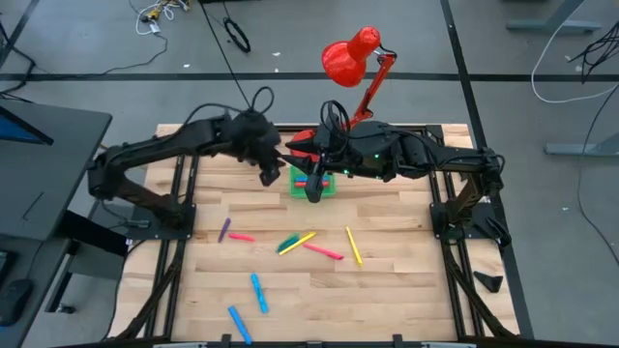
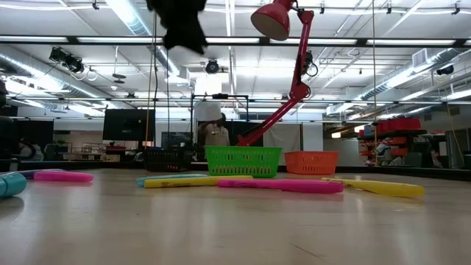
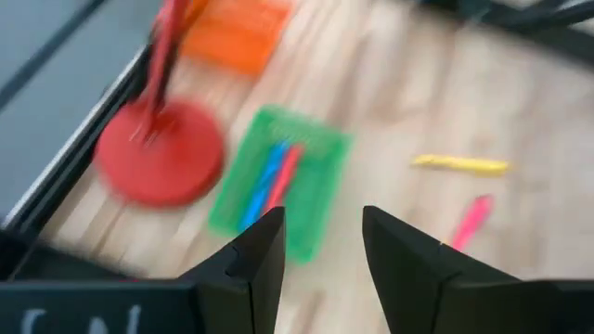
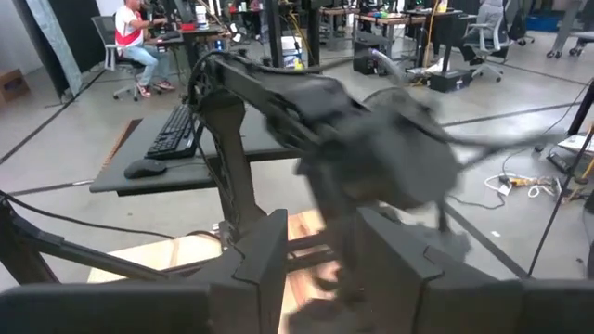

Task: Pick & Place Markers
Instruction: Put the yellow pen into the black basket

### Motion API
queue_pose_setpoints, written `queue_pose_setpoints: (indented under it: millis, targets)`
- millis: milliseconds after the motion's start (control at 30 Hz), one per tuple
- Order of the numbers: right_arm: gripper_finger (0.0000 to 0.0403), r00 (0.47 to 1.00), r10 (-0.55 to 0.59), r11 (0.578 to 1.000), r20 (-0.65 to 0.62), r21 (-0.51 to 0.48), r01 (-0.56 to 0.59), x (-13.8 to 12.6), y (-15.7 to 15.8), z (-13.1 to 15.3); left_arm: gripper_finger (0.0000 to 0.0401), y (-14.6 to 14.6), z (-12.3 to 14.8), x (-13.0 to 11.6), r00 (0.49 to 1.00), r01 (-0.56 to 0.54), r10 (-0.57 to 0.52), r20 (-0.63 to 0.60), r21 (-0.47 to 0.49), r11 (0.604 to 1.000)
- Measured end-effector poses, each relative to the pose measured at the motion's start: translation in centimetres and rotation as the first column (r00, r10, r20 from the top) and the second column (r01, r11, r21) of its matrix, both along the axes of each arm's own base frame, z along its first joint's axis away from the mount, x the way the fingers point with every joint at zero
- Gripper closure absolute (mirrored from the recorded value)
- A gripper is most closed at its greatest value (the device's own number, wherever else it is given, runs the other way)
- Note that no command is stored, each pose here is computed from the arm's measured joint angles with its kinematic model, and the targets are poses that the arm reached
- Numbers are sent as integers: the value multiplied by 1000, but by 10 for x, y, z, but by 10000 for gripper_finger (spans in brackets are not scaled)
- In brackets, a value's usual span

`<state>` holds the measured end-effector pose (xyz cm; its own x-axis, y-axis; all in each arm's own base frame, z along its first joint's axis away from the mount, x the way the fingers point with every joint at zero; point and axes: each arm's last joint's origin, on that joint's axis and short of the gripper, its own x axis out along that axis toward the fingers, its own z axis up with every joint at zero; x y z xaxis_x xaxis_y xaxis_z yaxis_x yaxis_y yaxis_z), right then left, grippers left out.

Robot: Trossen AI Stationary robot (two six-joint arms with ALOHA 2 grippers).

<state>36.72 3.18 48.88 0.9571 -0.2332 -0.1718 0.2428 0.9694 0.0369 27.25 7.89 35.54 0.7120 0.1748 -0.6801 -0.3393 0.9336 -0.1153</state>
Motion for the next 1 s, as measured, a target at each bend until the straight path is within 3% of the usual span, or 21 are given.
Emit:
queue_pose_setpoints:
  millis: [133, 333, 500, 667, 767, 1000]
  targets:
    - [273, 1000, 1, 1000, 3, -8, -1, -5, -1, 3, 250, -27, 25, -6, 983, 82, -90, 158, 54, 995]
    - [273, 1000, 3, 1000, 15, 10, -3, -10, 1, 7, 250, -57, 50, -23, 938, 164, -180, 296, 79, 983]
    - [273, 1000, -7, 997, -12, 76, 8, -20, 1, 9, 250, -80, 72, -32, 851, 242, -279, 445, 139, 960]
    - [273, 985, -113, 964, -132, 227, 141, -43, -3, 3, 250, -89, 78, -38, 828, 250, -293, 477, 153, 956]
    - [273, 957, -181, 937, -225, 255, 237, -60, -5, -1, 250, -91, 78, -38, 826, 257, -289, 484, 132, 957]
    - [273, 899, -223, 880, -376, 319, 352, -86, -8, -9, 250, -91, 78, -38, 827, 263, -276, 490, 97, 960]
